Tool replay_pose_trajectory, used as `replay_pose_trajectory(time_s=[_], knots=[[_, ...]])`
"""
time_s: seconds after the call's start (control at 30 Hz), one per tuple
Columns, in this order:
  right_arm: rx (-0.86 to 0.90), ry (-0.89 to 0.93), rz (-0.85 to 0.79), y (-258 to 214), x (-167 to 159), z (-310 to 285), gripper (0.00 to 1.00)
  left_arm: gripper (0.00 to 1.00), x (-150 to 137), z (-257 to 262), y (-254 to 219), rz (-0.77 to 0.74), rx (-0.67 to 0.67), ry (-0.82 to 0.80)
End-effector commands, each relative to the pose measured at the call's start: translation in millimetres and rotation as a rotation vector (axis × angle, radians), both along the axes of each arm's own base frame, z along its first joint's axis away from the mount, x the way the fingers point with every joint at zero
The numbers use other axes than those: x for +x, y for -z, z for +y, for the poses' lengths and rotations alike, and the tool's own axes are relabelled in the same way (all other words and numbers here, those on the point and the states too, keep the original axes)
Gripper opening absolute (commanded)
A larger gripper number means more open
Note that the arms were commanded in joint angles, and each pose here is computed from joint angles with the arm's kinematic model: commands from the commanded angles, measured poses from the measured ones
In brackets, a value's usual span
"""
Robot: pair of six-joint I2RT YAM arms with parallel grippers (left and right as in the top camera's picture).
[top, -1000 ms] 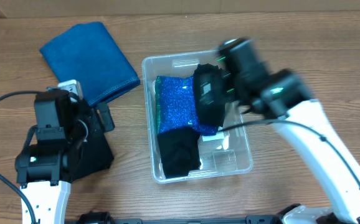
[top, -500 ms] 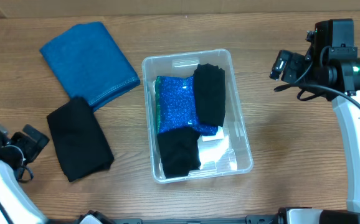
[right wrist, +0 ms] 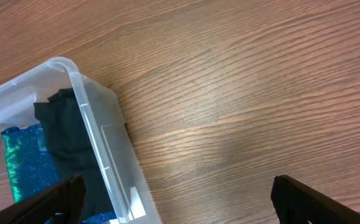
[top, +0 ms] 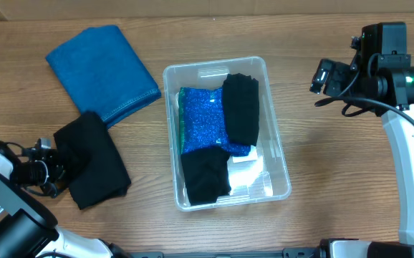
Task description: Pack container
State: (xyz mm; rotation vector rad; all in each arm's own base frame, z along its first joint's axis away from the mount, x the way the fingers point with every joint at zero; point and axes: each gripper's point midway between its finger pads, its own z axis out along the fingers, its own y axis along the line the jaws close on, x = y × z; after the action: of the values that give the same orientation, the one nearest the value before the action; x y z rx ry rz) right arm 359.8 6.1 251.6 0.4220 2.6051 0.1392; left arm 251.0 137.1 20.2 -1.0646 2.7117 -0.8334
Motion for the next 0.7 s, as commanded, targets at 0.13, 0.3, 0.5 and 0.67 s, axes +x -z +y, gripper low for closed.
replay_pose_trajectory(time_s=[0.13,0.3,0.5,0.67], knots=[[0.001,-0.012,-0.034,-10,2,2,1.0,0.25,19,-34,0,-0.038,-0.055,0.125],[0.001,-0.012,-0.035,-10,2,2,1.0,0.04,20,-41,-29,-0.085,-0.08,0.141],[0.001,-0.012,-0.038,-11,3,2,1.0,0.04,43,-67,-157,-0.401,-0.04,0.175],[-0.01,-0.009,-0.036,-10,2,0,1.0,0.04,57,-136,-282,-0.661,0.09,0.299]])
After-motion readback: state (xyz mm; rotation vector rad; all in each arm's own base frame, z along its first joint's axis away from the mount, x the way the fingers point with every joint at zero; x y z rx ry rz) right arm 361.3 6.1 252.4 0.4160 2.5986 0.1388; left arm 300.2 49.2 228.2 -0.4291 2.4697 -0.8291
